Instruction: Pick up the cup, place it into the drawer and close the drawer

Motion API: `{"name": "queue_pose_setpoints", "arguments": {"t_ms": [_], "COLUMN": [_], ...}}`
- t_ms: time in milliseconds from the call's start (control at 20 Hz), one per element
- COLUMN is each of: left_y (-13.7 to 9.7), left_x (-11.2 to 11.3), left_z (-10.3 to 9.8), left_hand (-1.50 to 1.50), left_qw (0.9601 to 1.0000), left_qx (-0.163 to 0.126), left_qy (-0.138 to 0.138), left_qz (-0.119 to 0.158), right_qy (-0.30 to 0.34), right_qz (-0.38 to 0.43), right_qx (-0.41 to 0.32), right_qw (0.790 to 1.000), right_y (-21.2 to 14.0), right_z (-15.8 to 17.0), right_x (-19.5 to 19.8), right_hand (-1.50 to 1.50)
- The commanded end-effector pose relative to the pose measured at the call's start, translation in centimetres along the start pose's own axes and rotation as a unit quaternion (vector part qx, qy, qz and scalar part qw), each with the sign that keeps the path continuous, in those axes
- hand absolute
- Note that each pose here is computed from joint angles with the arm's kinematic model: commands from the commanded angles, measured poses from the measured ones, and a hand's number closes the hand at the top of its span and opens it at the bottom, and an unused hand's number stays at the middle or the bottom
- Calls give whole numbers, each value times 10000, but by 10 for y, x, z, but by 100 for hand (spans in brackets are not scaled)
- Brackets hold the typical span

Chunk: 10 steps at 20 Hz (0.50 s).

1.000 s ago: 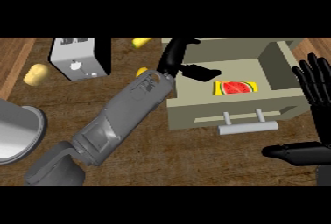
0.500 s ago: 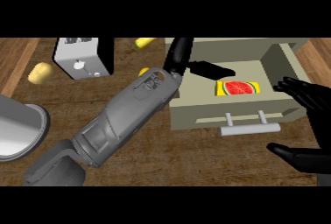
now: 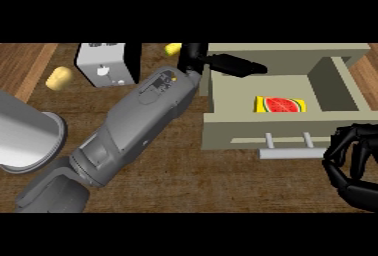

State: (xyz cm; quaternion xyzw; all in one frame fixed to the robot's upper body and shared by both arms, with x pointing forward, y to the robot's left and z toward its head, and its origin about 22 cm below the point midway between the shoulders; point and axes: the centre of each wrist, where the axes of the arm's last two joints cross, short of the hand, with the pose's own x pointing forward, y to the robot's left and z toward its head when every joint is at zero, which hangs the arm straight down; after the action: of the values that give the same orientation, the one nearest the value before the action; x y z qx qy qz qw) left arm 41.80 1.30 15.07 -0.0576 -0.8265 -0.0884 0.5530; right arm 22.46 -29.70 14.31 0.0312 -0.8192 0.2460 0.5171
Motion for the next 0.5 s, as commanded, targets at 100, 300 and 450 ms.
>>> {"name": "queue_pose_setpoints", "arguments": {"t_ms": [100, 300, 450], "left_y": [41, 57, 93], "left_x": [7, 10, 1], "left_z": [-2, 20, 36], "left_hand": [-150, -150, -150], "left_qw": [9997, 9993, 9986], "left_qx": [220, 230, 410], "left_qy": [13, 55, 121], "left_qz": [136, 283, 326], "right_qy": [318, 702, 732], "right_qz": [827, 1147, 1319], "right_qx": [130, 77, -69], "right_qw": [9960, 9909, 9885], "right_y": [13, 19, 42], "right_z": [-3, 5, -4], "right_x": [15, -6, -6], "right_hand": [150, 150, 150]}}
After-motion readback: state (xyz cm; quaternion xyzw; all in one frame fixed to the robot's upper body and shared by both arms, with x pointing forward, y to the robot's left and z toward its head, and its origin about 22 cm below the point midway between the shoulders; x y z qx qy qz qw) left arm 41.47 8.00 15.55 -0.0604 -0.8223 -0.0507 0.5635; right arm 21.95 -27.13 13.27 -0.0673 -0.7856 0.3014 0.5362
